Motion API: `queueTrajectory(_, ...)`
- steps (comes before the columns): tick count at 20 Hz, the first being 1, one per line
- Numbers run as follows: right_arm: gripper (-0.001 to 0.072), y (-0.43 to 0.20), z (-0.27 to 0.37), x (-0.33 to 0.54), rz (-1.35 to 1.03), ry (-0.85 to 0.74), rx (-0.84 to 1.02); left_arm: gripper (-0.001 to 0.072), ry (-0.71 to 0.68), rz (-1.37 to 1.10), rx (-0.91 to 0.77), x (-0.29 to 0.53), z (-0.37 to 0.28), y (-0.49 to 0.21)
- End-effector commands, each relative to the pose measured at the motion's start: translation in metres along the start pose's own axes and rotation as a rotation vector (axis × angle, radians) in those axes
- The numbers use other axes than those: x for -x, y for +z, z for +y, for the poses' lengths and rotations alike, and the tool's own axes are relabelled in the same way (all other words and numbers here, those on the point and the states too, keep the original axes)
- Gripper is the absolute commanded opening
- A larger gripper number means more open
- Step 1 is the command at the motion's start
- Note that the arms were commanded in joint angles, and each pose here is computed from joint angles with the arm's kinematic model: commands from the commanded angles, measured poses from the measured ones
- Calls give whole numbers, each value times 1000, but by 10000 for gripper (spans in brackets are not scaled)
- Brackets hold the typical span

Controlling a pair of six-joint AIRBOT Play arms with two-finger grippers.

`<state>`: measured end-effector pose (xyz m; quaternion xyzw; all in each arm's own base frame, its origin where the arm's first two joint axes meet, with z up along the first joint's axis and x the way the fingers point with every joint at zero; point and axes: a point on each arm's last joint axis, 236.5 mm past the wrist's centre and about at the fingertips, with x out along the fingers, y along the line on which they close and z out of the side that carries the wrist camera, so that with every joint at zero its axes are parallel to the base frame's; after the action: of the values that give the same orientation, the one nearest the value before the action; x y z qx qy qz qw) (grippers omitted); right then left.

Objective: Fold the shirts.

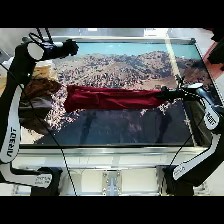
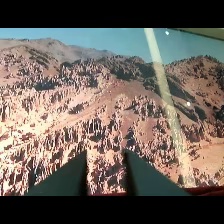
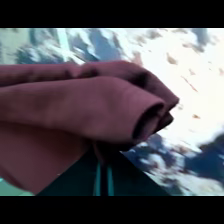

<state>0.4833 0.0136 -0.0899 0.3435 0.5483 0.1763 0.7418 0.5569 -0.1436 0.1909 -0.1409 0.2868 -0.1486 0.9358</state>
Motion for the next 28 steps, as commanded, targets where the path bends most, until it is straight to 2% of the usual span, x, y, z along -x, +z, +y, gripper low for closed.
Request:
queueTrajectory(1, 23, 7, 37, 17, 1, 85, 34, 11, 6, 151, 10, -12, 5, -41)
queueTrajectory(4, 22, 19, 70, 49, -34, 84, 96, 13, -50, 292, 57, -46, -10, -92)
queueTrajectory(8, 21, 25, 122, 74, -50, 83, 162, 12, -167, 463, -5, -109, -73, -192)
queueTrajectory(11, 21, 25, 153, 74, -27, 36, 228, 11, -201, 537, -79, -141, -113, -265)
queueTrajectory(15, 21, 23, 206, 69, -30, 14, 339, 11, -226, 574, -112, -153, -138, -307)
queueTrajectory(20, 20, 3, 278, 50, -27, 44, 466, 12, -208, 564, -142, -159, -131, -311)
queueTrajectory(22, 20, -7, 287, 39, -15, 18, 497, 13, -207, 556, -143, -159, -128, -300)
queueTrajectory(25, 19, -14, 297, 24, -20, -14, 516, 13, -183, 509, -199, -142, -108, -233)
queueTrajectory(28, 19, -22, 326, 5, -55, 22, 537, 14, 11, 395, -335, -109, -32, -136)
